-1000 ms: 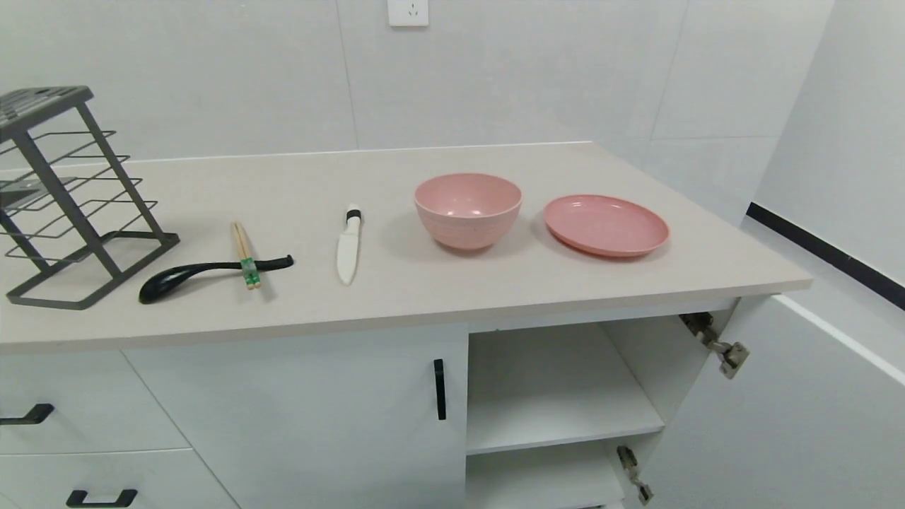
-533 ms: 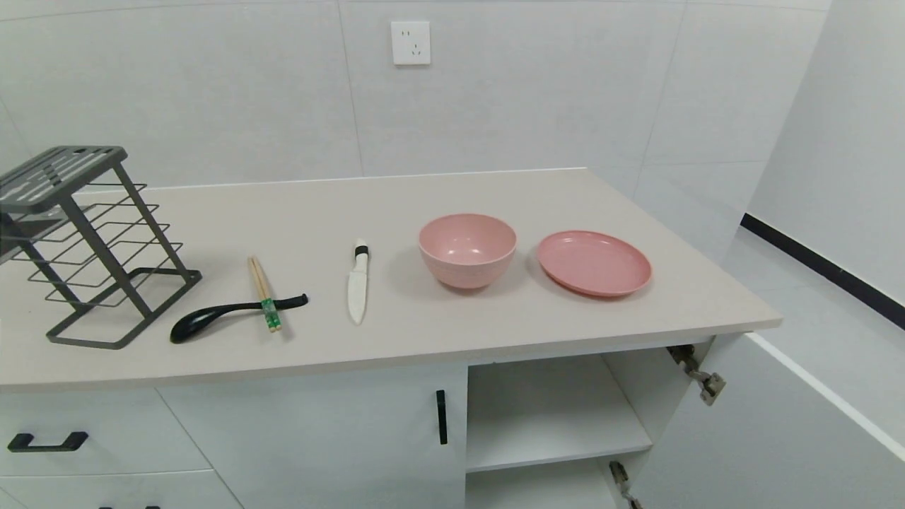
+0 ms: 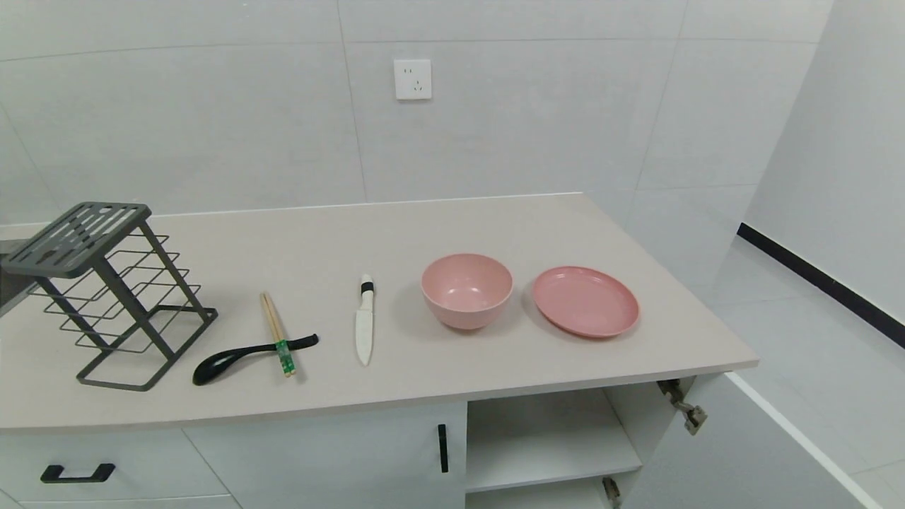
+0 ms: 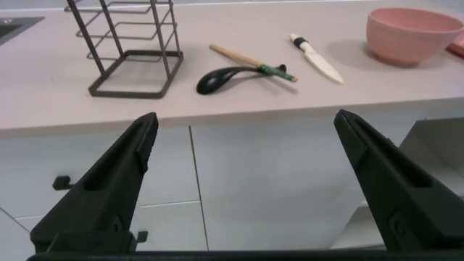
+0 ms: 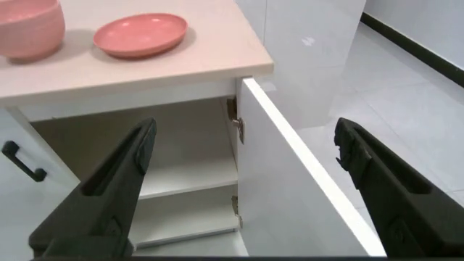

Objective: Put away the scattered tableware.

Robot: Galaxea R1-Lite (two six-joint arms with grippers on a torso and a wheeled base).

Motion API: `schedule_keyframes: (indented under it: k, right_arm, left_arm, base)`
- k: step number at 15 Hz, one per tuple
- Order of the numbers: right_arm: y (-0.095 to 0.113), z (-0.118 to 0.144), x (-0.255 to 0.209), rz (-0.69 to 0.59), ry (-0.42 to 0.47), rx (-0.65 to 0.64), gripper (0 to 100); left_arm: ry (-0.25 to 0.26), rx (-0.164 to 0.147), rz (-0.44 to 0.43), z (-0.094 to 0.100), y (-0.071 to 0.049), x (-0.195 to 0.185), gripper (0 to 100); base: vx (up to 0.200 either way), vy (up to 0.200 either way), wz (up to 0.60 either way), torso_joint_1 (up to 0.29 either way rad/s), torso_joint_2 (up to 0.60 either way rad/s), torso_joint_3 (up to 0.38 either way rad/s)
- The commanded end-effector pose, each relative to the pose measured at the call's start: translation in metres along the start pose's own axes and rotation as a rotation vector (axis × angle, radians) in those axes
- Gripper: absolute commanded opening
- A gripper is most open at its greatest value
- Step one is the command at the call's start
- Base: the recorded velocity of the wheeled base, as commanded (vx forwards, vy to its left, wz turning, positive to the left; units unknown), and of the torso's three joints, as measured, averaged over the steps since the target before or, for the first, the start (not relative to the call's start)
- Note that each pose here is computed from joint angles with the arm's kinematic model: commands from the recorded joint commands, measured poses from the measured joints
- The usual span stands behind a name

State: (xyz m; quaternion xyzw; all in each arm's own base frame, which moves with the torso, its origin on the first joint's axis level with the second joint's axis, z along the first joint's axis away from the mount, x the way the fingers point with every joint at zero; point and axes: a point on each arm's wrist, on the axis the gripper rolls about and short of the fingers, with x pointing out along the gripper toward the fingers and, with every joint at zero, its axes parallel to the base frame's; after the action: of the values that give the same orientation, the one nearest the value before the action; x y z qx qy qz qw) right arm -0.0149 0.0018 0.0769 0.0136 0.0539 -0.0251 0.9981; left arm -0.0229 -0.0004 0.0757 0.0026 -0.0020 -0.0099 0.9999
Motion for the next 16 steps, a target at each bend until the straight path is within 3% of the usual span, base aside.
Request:
schedule_keyframes:
  k: [1,6,9,14,16]
  right_arm:
    - [0.0000,-0.0001,0.0001,0.000,0.002,0.000,100]
    - [0.0000,-0.0001,0.0001,0.003,0.002,0.001,100]
    - [0.0000,-0.0001,0.0001,0.005,0.002,0.003,100]
    - [0.0000,-0.0001,0.0001,0.005,0.002,0.003,100]
    - [0.0001,0.0005,0.0000,0.005,-0.001,0.003,100]
  left_arm:
    - [0.001,0.001,0.000,0.0001,0.0000,0.0001,100]
    - [0.001,0.001,0.000,0.0001,0.0000,0.0001,100]
    - [0.001,0.001,0.000,0.0001,0.0000,0.0001,100]
    - [0.001,-0.001,0.004,0.0001,0.0001,0.0001,100]
    - [0.001,-0.001,0.003,0.0001,0.0001,0.0001,100]
  base:
    - [0.000,0.000,0.00,0.281,-0.55,-0.261]
    - [0.000,0.000,0.00,0.248,-0.49,-0.237]
    - [0.000,0.000,-0.60,0.053,-0.09,-0.048]
    - [0.000,0.000,0.00,0.000,0.00,0.000]
    - [0.200,0.000,0.00,0.005,0.00,0.000]
